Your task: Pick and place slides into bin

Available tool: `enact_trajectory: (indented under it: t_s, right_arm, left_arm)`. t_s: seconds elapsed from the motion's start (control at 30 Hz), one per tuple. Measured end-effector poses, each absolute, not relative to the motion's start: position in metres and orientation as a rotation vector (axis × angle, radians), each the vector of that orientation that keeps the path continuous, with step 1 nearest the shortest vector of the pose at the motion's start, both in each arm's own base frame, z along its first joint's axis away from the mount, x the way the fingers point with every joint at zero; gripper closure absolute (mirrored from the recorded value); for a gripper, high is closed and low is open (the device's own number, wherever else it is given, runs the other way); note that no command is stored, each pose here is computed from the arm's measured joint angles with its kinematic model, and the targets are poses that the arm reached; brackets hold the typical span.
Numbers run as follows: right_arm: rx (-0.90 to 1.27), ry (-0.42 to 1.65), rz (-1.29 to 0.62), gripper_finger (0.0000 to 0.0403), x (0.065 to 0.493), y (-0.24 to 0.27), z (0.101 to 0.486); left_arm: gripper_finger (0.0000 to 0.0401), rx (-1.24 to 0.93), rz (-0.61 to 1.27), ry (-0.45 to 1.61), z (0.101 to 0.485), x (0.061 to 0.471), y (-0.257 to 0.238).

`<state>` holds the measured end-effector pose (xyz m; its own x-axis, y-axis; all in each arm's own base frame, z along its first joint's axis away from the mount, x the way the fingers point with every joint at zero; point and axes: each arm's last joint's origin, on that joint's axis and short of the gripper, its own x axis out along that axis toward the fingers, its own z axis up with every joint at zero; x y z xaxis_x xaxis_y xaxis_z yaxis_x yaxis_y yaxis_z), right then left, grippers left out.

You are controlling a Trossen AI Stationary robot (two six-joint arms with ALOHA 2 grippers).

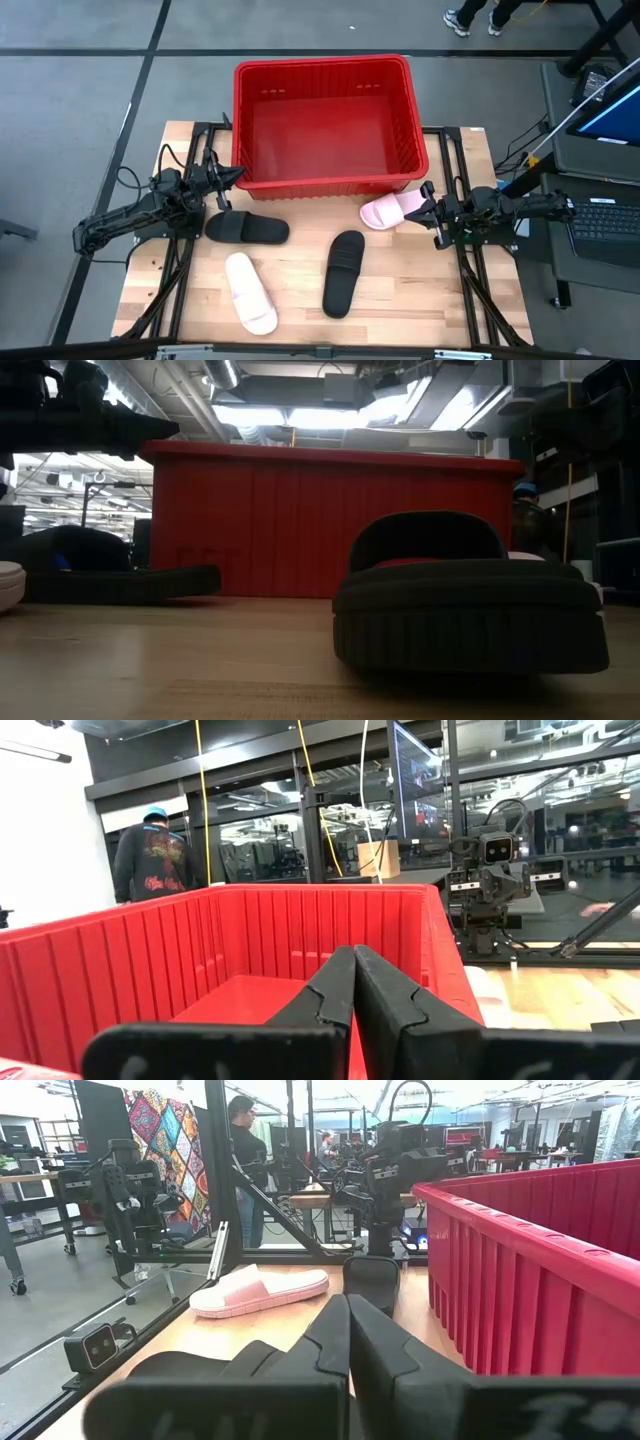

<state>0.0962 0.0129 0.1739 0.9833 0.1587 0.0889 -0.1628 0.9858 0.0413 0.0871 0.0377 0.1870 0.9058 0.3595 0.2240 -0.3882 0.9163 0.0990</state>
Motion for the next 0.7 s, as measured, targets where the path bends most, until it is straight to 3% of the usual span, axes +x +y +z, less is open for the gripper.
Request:
enact_trajectory:
  t_s: [0.7]
  right_arm:
    - [0.048, -0.086, 0.162, 0.0397, 0.0962, 0.0129, 0.1738]
  left_arm:
    - [0.0397, 0.143, 0.387, -0.205, 0.1872, 0.0871, 0.0376]
